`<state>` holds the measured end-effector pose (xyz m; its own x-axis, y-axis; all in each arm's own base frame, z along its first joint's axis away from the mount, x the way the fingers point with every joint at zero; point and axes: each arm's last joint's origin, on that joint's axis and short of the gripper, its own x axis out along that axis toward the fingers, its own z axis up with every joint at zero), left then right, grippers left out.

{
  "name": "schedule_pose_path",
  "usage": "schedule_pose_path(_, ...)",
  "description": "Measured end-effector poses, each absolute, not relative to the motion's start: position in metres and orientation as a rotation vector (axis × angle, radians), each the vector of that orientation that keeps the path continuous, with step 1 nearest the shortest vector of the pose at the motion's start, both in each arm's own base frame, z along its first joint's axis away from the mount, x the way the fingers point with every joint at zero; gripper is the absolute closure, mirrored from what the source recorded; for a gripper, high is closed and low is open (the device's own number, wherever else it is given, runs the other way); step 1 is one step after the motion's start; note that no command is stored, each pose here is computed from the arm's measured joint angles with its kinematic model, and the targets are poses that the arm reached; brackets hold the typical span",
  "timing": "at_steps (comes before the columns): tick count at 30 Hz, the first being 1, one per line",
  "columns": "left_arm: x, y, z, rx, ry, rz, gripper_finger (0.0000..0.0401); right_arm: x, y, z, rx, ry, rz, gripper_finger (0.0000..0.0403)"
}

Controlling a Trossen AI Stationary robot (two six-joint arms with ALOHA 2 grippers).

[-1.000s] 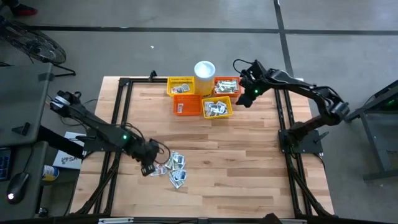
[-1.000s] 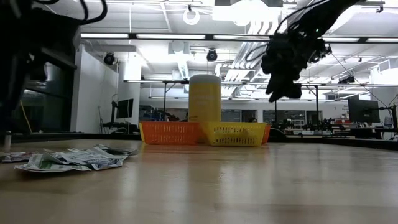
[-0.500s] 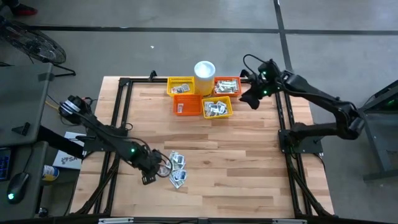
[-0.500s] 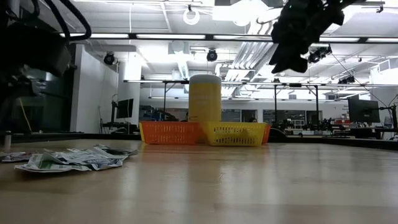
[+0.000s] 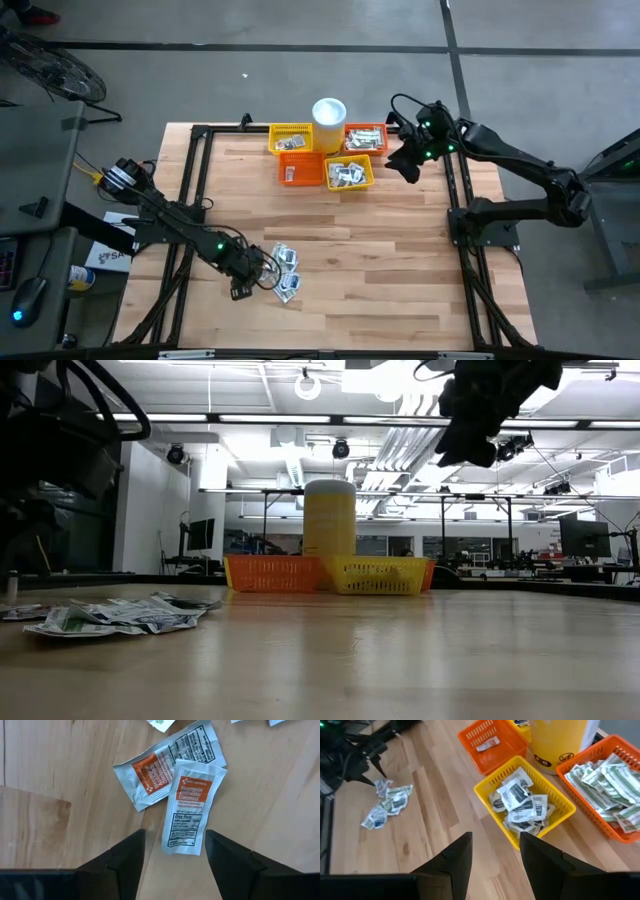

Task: Pick & Place First Aid Supplies
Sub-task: Put the orange ointment pack into the bottom orange basket

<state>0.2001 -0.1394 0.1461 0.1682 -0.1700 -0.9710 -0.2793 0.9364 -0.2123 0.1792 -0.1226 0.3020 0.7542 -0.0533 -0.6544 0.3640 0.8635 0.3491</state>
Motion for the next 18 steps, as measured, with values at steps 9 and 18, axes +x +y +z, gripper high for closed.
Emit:
schedule_pose_path(9, 0.2007, -0.1389, 0.1452, -0.365, 1.394, 0.097, 0.0206, 0.1826, -0.1171, 0.3012, 0.453, 0.706, -0.243, 0.0245)
schedule_pose_path(18, 0.2013, -0.1392, 0.1384, -0.347, 1.411, 0.125, 0.0288, 0.1846, -0.1139, 0.3012, 0.447, 0.710, -0.226, 0.0245)
